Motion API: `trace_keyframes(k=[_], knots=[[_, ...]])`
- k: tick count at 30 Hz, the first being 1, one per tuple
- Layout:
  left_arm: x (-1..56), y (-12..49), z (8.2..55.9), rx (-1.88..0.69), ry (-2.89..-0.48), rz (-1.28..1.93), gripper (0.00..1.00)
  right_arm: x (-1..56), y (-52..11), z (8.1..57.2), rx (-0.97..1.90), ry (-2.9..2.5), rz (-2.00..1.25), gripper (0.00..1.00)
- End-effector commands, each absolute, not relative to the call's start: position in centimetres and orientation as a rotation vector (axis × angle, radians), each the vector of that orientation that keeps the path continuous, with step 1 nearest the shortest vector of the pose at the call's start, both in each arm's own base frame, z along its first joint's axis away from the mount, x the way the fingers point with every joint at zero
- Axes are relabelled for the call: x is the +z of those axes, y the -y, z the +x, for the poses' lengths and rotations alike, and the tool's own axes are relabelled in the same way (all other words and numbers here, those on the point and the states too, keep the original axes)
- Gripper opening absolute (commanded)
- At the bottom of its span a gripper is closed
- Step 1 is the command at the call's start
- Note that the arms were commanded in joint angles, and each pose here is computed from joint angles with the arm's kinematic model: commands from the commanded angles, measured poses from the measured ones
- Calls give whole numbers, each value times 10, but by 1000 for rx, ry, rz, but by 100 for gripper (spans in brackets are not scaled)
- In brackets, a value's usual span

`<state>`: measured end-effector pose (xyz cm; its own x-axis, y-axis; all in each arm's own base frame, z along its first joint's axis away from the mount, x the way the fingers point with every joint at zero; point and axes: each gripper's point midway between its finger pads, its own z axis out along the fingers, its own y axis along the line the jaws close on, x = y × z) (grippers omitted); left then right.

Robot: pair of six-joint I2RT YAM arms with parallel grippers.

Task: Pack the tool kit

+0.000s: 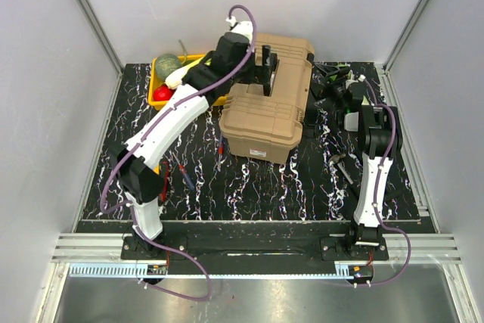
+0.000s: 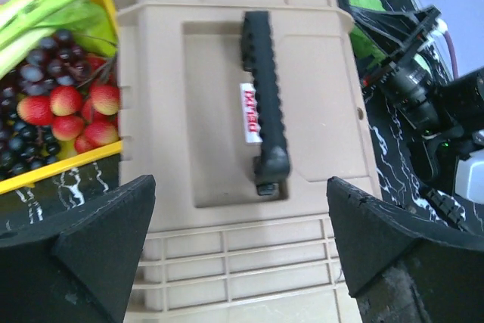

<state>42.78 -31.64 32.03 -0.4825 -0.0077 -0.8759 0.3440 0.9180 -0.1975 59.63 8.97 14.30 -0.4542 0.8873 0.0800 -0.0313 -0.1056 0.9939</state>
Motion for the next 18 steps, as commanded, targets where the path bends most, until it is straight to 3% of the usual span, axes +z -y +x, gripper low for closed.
trace_keyframes(k=[1,6,11,18], knots=[[331,274,440,-428,-2037,81,99,165,-109,605,1686,-1414,889,99],[280,235,462,-515,-2165,-130,99,181,-114,607,1744,-1342,831,99],[231,240,474,-766,-2278,-138,99,202,-118,600,1821,-1272,770,99],[242,272,486,-966,-2236,18,99,201,-150,593,1898,-1301,727,99]])
